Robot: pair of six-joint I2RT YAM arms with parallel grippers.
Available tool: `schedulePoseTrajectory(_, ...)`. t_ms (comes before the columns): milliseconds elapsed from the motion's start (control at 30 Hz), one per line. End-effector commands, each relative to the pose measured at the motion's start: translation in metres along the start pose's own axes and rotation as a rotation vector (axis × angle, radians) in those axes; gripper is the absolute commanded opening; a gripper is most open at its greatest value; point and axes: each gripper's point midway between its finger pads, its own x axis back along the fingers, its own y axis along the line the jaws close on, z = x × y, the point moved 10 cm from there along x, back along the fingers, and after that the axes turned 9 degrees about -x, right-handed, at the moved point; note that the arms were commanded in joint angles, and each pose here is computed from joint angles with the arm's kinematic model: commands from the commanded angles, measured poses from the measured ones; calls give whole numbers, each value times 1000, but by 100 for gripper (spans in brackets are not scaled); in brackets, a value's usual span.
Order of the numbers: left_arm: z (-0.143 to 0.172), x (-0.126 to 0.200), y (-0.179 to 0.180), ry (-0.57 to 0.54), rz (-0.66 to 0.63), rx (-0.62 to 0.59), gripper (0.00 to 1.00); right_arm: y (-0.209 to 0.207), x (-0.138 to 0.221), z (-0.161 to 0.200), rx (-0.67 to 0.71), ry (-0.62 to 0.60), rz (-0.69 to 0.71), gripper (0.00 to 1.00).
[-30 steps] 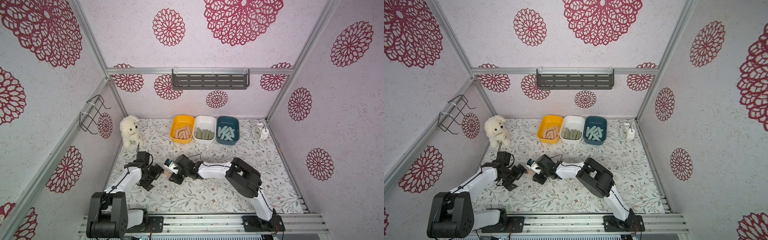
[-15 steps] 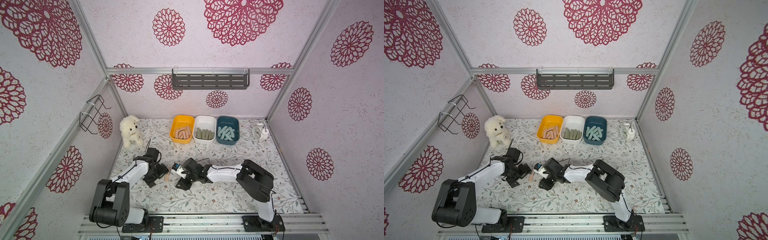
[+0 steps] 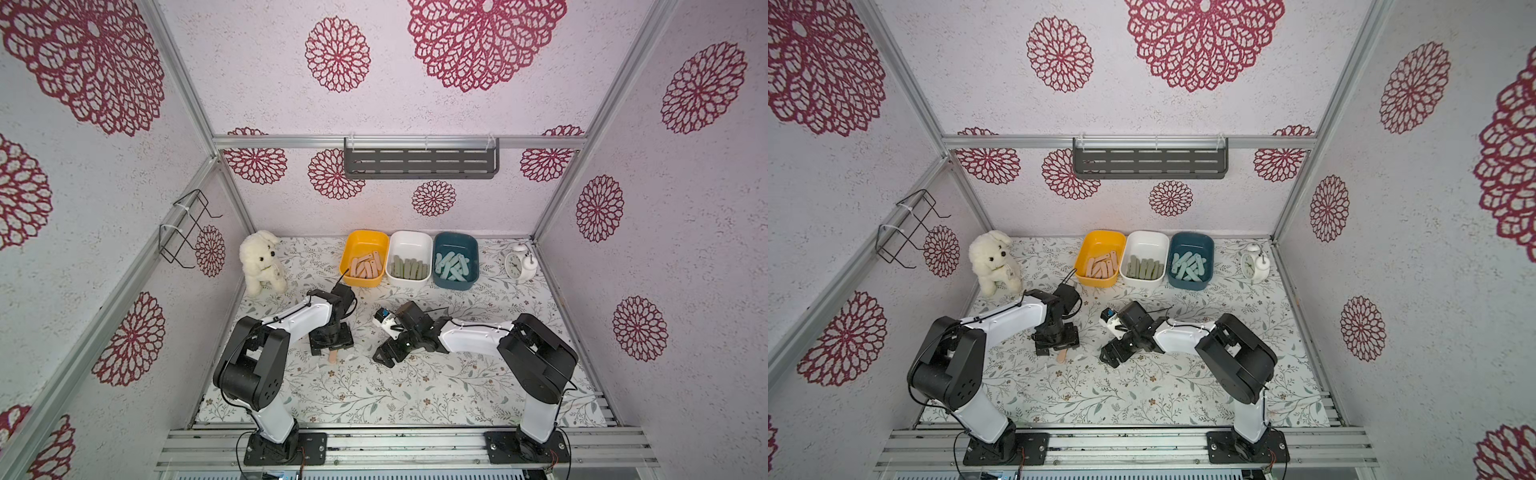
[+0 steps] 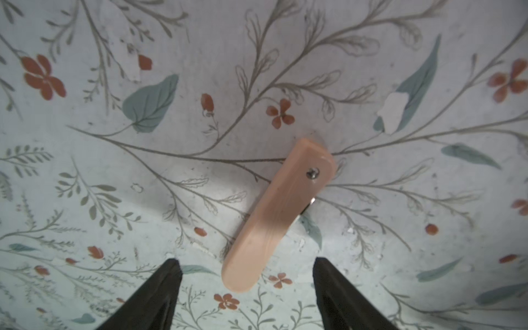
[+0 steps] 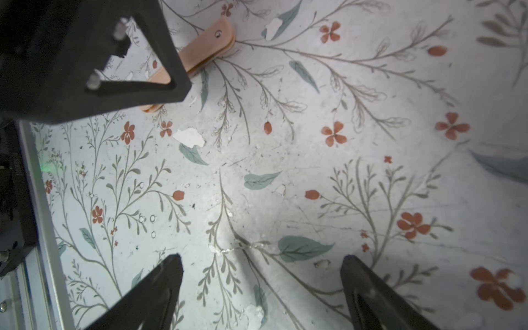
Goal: Place the fruit knives into the storage box by color
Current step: Pick up the fruit knife from the center of the board.
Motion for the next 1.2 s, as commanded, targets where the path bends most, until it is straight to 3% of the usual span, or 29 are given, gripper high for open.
schedulePoseTrajectory(0, 3, -6, 1, 26, -42, -23, 50, -1, 20, -16, 14, -59, 22, 92)
schedulePoseTrajectory(133, 3, -11, -4, 31, -40, -33, 45, -7, 24, -19, 7, -60, 42, 92)
schedulePoseTrajectory(367, 2, -23, -11, 47, -29, -51, 48, -6, 28, -28, 12, -71, 54, 92)
schedulePoseTrajectory(533, 1, -26, -14, 53, -25, -68, 31, -6, 33, -35, 14, -80, 75, 93)
schedulePoseTrajectory(833, -4, -20, -16, 27, -9, -84, 20, -12, 35, -41, 7, -92, 118, 93)
schedulePoseTrajectory(967, -12, -3, -18, -14, 3, -83, 18, -16, 39, -45, -6, -110, 151, 93)
schedulePoseTrajectory(1167, -51, 54, -32, -178, 40, -126, 17, -24, 65, -59, -71, -252, 232, 93)
